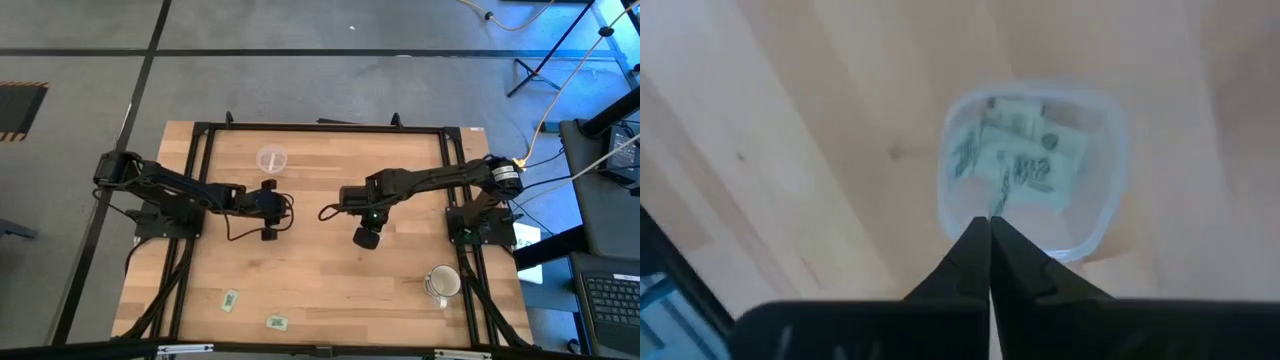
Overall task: Pick and place Stevia / Truvia into bins
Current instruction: Put the stevia packet into the bottom transparent container
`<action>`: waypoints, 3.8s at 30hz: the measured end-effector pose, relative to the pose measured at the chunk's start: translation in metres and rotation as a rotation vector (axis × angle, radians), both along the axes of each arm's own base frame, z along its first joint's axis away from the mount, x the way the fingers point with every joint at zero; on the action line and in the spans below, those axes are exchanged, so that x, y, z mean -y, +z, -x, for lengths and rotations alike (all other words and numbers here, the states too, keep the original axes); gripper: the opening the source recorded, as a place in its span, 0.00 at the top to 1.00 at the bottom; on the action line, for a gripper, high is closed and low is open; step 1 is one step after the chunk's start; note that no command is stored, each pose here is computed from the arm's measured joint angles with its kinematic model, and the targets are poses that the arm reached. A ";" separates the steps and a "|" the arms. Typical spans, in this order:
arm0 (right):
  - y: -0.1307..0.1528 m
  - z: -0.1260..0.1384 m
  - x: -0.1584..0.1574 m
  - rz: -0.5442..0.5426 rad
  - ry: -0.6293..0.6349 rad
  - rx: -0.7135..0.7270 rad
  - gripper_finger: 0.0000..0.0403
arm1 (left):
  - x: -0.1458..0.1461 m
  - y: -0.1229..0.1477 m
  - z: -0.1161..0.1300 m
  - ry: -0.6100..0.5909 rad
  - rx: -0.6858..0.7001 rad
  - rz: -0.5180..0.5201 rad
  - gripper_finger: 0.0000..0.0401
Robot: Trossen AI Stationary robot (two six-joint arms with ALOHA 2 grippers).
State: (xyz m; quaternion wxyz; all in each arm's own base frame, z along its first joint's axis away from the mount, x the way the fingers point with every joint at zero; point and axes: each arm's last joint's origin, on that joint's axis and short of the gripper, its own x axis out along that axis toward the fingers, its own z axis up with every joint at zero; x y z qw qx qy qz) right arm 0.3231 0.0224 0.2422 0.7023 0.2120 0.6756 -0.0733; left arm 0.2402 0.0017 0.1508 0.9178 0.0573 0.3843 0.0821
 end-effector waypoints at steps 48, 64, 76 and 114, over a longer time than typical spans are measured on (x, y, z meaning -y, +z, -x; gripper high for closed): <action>-0.008 -0.016 0.042 0.211 0.413 0.239 0.72 | 0.009 0.032 0.020 -0.077 -0.047 0.039 0.81; 0.012 -0.051 0.061 0.355 0.517 0.678 0.72 | 0.100 0.061 0.051 -0.313 -0.154 0.285 1.00; 0.012 -0.051 0.061 0.354 0.515 0.680 0.72 | 0.147 0.037 0.018 -0.451 0.011 0.323 1.00; 0.011 -0.050 0.060 0.349 0.510 0.667 0.72 | 0.231 -0.025 -0.033 -0.448 -0.256 0.521 0.99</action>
